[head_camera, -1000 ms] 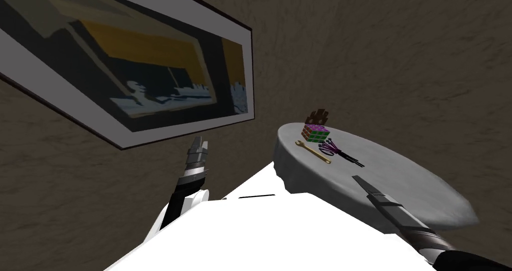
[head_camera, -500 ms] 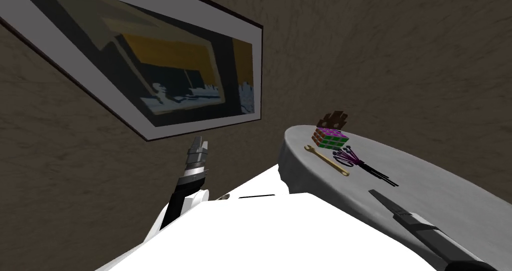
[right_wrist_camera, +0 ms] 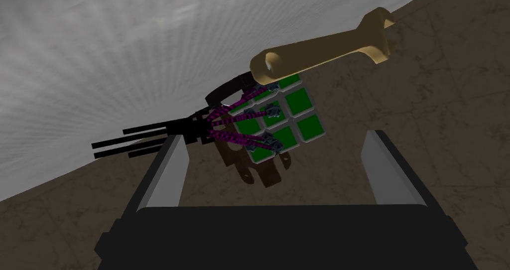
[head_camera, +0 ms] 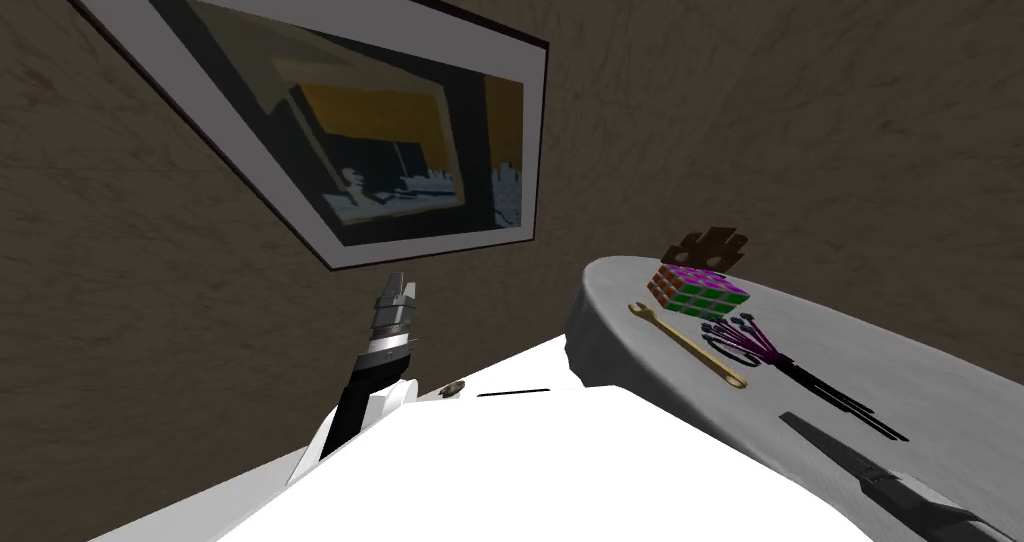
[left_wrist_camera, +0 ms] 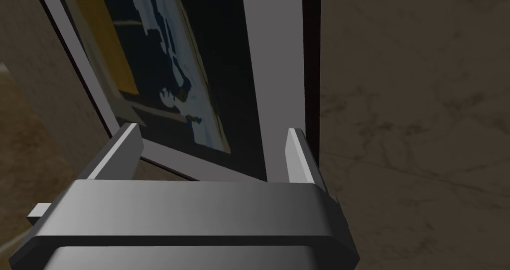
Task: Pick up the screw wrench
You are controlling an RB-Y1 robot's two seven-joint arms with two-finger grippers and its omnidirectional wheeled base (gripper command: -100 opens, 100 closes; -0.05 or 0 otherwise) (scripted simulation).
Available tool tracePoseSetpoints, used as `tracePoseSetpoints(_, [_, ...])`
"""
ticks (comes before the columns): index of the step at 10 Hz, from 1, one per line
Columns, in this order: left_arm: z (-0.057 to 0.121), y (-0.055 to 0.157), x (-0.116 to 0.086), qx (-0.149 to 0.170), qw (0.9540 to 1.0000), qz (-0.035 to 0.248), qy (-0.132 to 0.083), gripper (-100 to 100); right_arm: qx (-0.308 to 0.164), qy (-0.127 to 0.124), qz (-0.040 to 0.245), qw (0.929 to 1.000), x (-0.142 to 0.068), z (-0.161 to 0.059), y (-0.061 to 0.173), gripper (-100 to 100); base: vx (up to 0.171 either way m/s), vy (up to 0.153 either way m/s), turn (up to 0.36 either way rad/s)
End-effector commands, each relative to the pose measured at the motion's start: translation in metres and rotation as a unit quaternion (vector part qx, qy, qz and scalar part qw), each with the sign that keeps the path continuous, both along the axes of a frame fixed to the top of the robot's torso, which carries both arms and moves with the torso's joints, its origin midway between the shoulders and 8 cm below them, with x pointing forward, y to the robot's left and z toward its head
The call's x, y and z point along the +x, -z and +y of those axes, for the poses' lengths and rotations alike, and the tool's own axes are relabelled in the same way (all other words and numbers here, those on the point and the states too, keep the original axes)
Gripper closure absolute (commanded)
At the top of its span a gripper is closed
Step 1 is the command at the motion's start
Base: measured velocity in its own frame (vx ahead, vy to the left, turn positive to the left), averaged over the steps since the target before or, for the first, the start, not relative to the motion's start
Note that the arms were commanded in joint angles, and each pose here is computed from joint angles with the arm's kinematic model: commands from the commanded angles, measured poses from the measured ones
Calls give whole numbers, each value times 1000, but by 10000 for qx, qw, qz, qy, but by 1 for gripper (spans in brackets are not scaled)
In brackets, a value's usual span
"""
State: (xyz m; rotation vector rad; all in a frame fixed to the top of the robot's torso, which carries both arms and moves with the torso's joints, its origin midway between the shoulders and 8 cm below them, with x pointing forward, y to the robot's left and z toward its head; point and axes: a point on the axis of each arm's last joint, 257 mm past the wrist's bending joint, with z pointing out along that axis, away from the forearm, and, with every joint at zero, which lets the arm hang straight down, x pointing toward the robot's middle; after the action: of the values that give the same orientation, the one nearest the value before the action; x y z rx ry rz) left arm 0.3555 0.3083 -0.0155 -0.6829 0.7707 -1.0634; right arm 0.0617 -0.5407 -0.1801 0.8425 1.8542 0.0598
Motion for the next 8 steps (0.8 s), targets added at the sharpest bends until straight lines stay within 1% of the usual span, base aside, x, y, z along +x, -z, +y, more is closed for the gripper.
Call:
tracePoseSetpoints(1, [0, 0, 0, 0, 10000, 0, 0, 0, -126, -133, 396, 9990, -13, -7, -1, -100, 22, -21, 262])
tracePoseSetpoints(2, [0, 0, 0, 0, 10000, -1, 1, 0, -124, -104, 479, 9987, -20, -7, 0, -100, 19, -22, 177])
tracePoseSetpoints(3, [0, 0, 0, 0, 10000, 0, 0, 0, -216, -254, 788, 9963, -27, -13, 0, -100, 24, -20, 263])
tracePoseSetpoints(4, [0, 0, 0, 0, 10000, -1, 1, 0, -212, -229, 863, 9958, -33, -13, 0, -100, 24, -20, 180])
tracePoseSetpoints(5, [0, 0, 0, 0, 10000, 0, 0, 0, -286, -385, 1193, 9917, -41, -18, 0, -100, 28, -18, 287])
tracePoseSetpoints(6, [0, 0, 0, 0, 10000, -1, 1, 0, -282, -373, 1239, 9912, -44, -18, 0, -100, 20, -21, 157])
tracePoseSetpoints(7, [0, 0, 0, 0, 10000, 0, 0, 0, -337, -522, 1570, 9856, -53, -23, 0, -100, 24, -18, 261])
tracePoseSetpoints(8, [0, 0, 0, 0, 10000, 0, 0, 0, -387, -618, 1838, 9803, -62, -27, -1, -100, 34, -28, 403])
